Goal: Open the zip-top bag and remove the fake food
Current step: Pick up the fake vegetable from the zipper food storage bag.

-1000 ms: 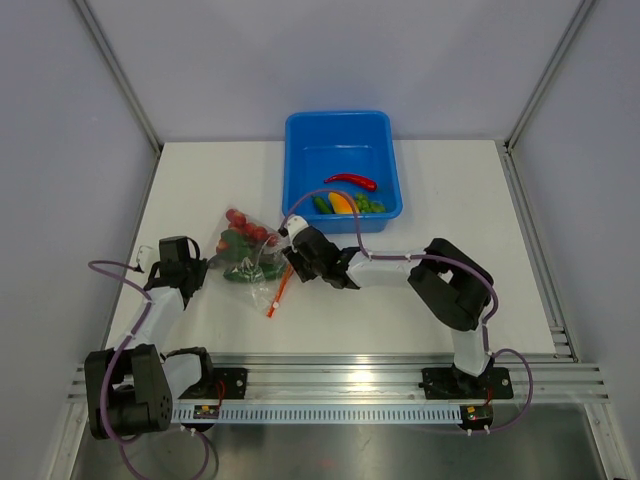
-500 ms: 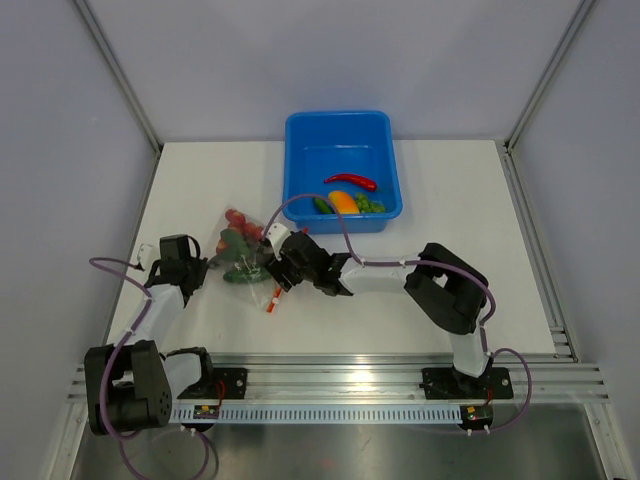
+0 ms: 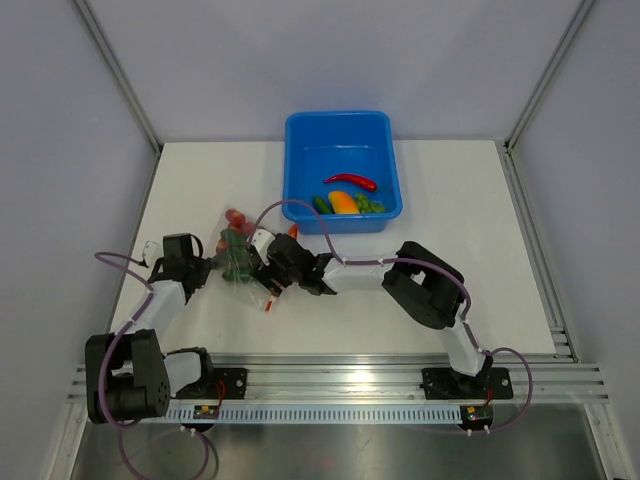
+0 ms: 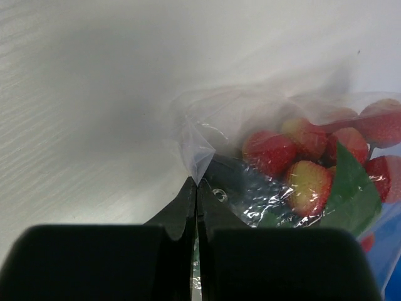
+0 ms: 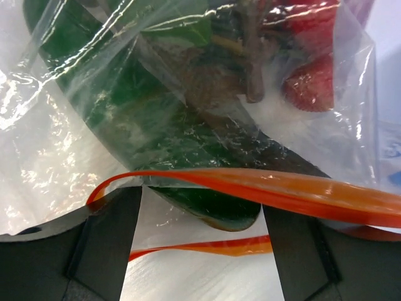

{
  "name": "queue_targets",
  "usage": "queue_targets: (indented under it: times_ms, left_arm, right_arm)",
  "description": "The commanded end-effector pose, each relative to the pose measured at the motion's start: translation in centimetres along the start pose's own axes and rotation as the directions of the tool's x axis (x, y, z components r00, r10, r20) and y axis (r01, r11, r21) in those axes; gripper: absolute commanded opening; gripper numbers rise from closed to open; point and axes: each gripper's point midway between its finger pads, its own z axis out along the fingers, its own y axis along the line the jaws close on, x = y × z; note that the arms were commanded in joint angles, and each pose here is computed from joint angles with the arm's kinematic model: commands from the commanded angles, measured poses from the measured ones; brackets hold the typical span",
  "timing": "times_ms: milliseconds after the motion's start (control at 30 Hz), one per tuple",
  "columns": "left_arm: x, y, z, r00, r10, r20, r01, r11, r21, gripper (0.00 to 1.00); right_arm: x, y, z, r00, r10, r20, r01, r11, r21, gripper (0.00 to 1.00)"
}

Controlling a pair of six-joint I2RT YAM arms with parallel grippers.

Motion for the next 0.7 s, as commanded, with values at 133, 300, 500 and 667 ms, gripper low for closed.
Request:
queue_targets:
  times_ms: [133,300,500,667]
  left_arm:
    - [-0.2,-3.8,-0.3,0.997,0.072,-0.012,-0.071,0.994,0.087,0.00]
    - [-0.3,-3.9,-0.4,0.996,0.090,-0.006,-0.090,0.993,0.080,0.00]
    - [-0.5,-3.5,-0.4,0.997,0.083,0.003,-0.083,0.995,0.052,0.00]
    - [-0.5,-3.5,-0.4,0.996,0.085,0.002,-0.085,0.995,0.052,0.00]
  right_arm:
    - [-1.5,1.5,0.5,0.999,-0.050,0.019,0.051,0.997,-0.066,0.86]
    - [-1.1,2.6,0.4,0.998,-0.065,-0.009,0.063,0.990,-0.128,0.77]
    - [-0.5,3.5,-0.2,0.994,-0.102,-0.045,0.093,0.981,-0.170,0.63]
    - [-0.5,4.1,-0.6,0.991,-0.126,-0.050,0.114,0.973,-0.199,0.57]
